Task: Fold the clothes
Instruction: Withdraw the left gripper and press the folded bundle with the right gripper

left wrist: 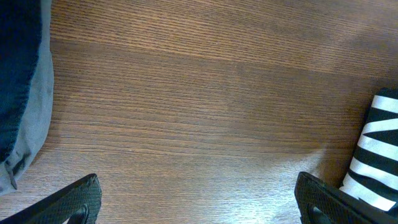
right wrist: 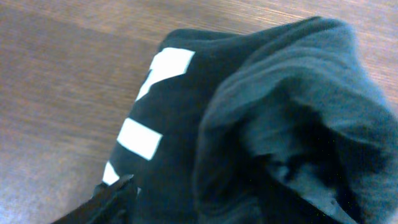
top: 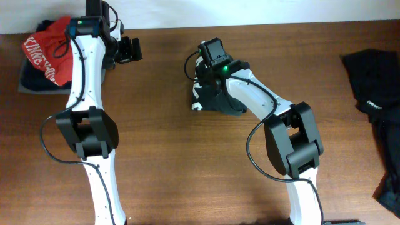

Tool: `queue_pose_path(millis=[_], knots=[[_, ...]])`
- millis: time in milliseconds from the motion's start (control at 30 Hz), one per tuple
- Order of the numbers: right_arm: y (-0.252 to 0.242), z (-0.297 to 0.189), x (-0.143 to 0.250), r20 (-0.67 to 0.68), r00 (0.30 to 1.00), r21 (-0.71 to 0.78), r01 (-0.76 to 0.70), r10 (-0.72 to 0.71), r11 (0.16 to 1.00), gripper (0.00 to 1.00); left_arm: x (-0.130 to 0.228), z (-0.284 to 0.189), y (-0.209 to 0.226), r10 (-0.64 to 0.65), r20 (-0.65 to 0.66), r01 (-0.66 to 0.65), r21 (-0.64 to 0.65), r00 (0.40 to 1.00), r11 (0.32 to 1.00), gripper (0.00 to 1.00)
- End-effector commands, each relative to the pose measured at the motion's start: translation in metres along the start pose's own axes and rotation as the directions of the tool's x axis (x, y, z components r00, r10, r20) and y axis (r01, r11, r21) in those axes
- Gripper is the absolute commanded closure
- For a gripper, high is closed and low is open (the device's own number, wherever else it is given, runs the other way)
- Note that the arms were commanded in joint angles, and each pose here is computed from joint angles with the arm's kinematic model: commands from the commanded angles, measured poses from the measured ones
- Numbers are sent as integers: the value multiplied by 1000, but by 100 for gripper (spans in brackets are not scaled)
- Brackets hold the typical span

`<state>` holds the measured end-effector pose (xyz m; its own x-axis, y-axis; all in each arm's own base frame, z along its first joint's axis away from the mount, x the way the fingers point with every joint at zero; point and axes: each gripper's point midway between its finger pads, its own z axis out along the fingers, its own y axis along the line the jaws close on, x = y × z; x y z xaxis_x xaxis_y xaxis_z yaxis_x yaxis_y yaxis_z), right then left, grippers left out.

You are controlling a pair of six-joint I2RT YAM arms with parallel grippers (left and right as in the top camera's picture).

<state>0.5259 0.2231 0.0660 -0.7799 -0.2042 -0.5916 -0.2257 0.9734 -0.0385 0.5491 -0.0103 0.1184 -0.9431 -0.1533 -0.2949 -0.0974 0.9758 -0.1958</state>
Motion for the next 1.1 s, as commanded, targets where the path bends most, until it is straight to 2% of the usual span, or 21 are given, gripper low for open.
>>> queue_pose_path(millis=[0, 100, 267, 400, 600, 833, 1067], knots=[[-15, -2, -7, 24, 1000, 85, -8, 5, 996, 43, -2, -1, 0, 7, 8, -7, 1, 1000, 1000, 1], [-19, -1, -7, 25, 1000, 93, -13, 10, 996, 50, -2, -1, 0, 7, 8, -7, 0, 1000, 1000, 1], [-32, -1, -9, 30, 999, 134, -24, 20, 991, 76, -2, -1, 0, 7, 8, -7, 0, 1000, 1000, 1], [-41, -1, -9, 31, 999, 153, -37, 32, 988, 90, -2, -1, 0, 7, 8, -7, 0, 1000, 1000, 1], [-58, -16, -25, 40, 998, 194, -55, 48, 980, 96, -2, -1, 0, 7, 8, -7, 0, 1000, 1000, 1], [-89, -50, -54, 57, 996, 274, -85, 72, 958, 96, -2, -1, 0, 7, 8, -7, 0, 1000, 1000, 1], [-127, -52, -35, -22, 993, 336, -102, 116, 936, 96, -2, -1, 0, 7, 8, -7, 1, 1000, 1000, 1]])
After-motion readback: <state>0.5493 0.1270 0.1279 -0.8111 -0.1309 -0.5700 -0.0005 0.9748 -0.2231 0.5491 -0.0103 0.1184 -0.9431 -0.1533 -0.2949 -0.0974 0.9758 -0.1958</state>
